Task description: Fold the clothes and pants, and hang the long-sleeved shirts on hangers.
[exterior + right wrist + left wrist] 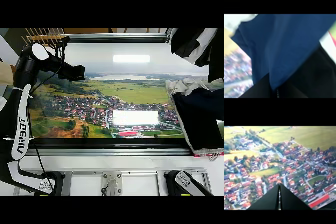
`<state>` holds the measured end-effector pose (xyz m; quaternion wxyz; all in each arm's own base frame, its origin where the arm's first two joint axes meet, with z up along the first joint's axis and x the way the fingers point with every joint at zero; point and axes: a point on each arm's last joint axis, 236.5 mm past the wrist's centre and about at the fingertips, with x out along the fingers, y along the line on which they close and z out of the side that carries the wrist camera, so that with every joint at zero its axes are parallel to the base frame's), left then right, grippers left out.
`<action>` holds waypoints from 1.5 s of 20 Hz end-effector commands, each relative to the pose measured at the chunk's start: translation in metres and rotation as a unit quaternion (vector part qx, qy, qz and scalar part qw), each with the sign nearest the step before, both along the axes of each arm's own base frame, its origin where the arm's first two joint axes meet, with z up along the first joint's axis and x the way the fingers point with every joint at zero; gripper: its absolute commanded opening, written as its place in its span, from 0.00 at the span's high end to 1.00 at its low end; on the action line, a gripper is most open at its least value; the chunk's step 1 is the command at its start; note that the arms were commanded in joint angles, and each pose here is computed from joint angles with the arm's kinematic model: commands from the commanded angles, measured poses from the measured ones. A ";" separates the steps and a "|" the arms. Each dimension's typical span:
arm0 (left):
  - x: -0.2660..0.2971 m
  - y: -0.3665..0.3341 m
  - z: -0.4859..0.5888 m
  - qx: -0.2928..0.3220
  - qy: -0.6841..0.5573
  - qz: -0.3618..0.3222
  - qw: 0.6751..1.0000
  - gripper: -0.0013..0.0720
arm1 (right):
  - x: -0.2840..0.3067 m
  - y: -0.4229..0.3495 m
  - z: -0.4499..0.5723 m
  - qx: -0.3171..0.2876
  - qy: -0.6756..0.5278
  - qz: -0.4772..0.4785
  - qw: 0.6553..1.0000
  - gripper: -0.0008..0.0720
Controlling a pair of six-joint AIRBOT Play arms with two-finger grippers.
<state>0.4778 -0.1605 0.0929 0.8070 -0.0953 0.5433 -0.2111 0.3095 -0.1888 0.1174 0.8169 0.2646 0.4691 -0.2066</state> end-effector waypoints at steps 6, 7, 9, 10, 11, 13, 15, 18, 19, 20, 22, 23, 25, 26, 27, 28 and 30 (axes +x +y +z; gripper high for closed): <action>0.000 0.000 0.000 0.002 -0.001 -0.004 1.000 0.97 | -0.105 0.032 -0.079 0.025 0.107 -0.076 0.991 0.97; 0.000 0.000 0.000 0.002 -0.001 -0.004 1.000 0.97 | -0.109 0.033 -0.085 0.027 0.117 -0.076 0.990 0.96; -0.001 0.000 -0.001 0.002 0.000 -0.004 1.000 0.97 | -0.114 0.034 -0.093 0.029 0.128 -0.076 0.988 0.57; -0.002 0.000 -0.001 0.002 0.002 -0.005 1.000 0.97 | -0.115 0.032 -0.093 0.026 0.131 -0.076 0.988 0.21; -0.002 0.000 -0.001 0.002 0.002 -0.005 1.000 0.97 | -0.116 0.026 -0.091 0.013 0.131 -0.078 0.988 0.08; -0.001 0.000 -0.001 0.002 0.001 -0.005 1.000 0.97 | -0.113 0.014 -0.077 -0.020 0.124 -0.070 0.990 0.08; 0.002 0.000 0.004 0.000 -0.009 -0.001 1.000 0.97 | -0.080 0.018 -0.044 -0.045 0.052 -0.033 0.997 0.08; 0.004 0.005 0.033 -0.009 -0.059 0.017 0.998 0.98 | -0.005 0.092 0.001 -0.047 -0.082 0.121 0.988 0.08; -0.001 0.008 0.039 -0.012 -0.071 0.024 0.997 0.97 | 0.008 0.130 0.004 -0.028 -0.099 0.181 0.978 0.08; -0.010 0.013 0.041 -0.013 -0.076 0.033 0.996 0.97 | 0.017 0.167 0.002 -0.010 -0.104 0.236 0.966 0.08; -0.034 0.017 0.036 -0.014 -0.073 0.040 0.996 0.97 | 0.025 0.226 -0.010 0.014 -0.095 0.317 0.943 0.08; -0.048 0.018 0.033 -0.014 -0.070 0.041 0.997 0.97 | 0.027 0.253 -0.016 0.019 -0.091 0.353 0.931 0.08; -0.072 0.021 0.026 -0.012 -0.062 0.042 0.997 0.97 | 0.031 0.295 -0.027 0.025 -0.090 0.404 0.910 0.08; -0.082 0.022 0.023 -0.012 -0.057 0.042 0.997 0.97 | 0.032 0.312 -0.032 0.028 -0.088 0.422 0.902 0.09; -0.091 0.023 0.020 -0.012 -0.054 0.043 0.998 0.97 | 0.030 0.324 -0.037 0.031 -0.082 0.437 0.895 0.09; -0.099 0.024 0.017 -0.011 -0.052 0.043 0.998 0.97 | 0.028 0.333 -0.043 0.034 -0.074 0.449 0.890 0.09; -0.110 0.027 0.013 -0.012 -0.055 0.047 0.997 0.97 | 0.024 0.342 -0.051 0.039 -0.061 0.460 0.885 0.44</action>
